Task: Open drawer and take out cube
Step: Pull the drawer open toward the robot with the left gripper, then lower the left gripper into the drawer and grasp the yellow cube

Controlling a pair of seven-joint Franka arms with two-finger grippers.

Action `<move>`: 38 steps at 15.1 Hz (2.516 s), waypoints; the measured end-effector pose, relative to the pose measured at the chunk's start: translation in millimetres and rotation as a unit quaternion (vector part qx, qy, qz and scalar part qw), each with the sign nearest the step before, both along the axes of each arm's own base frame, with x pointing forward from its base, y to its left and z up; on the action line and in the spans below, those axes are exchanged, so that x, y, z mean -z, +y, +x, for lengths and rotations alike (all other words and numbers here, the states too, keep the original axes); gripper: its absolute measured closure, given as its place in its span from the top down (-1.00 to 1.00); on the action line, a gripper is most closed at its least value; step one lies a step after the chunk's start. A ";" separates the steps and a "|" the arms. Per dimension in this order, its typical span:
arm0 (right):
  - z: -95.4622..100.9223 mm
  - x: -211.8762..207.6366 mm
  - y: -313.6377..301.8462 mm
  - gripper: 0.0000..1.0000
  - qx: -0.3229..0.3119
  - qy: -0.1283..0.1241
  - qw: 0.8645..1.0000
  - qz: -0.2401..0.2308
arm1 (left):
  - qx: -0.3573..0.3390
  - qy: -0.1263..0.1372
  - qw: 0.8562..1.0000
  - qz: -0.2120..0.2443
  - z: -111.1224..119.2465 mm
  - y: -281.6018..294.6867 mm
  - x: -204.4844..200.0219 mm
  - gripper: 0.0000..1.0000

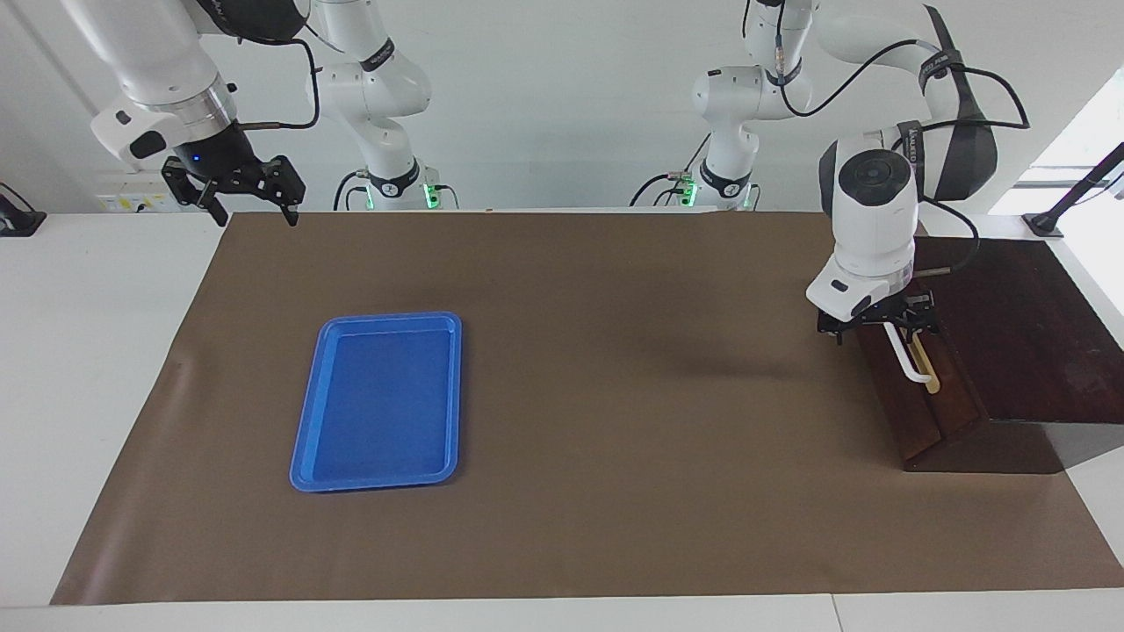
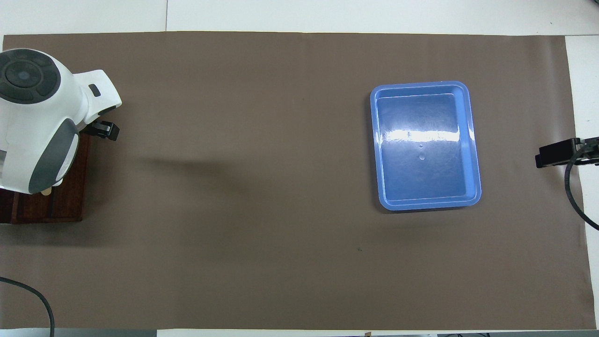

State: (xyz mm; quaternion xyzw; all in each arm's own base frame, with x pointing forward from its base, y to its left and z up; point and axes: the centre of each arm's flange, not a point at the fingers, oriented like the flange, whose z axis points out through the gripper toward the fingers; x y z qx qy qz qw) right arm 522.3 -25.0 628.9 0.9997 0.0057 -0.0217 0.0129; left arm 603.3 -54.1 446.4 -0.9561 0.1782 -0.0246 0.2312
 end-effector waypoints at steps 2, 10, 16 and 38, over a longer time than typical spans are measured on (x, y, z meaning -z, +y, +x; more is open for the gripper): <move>0.0 0.0 0.0 1.00 0.000 0.000 1.000 0.000 | 0.009 0.002 1.000 0.002 1.5 26.4 8.1 1.00; 0.0 0.0 0.0 1.00 0.000 0.000 1.000 0.000 | 0.020 0.011 1.000 -0.007 -7.3 45.0 38.4 1.00; -0.1 0.0 -2.2 1.00 0.002 0.000 1.000 0.000 | 0.018 0.003 1.000 -0.017 -13.3 41.1 55.6 1.00; -0.1 0.0 -2.5 1.00 0.002 0.000 1.000 0.000 | -0.151 -0.033 0.980 -0.123 -17.9 -102.6 8.7 1.00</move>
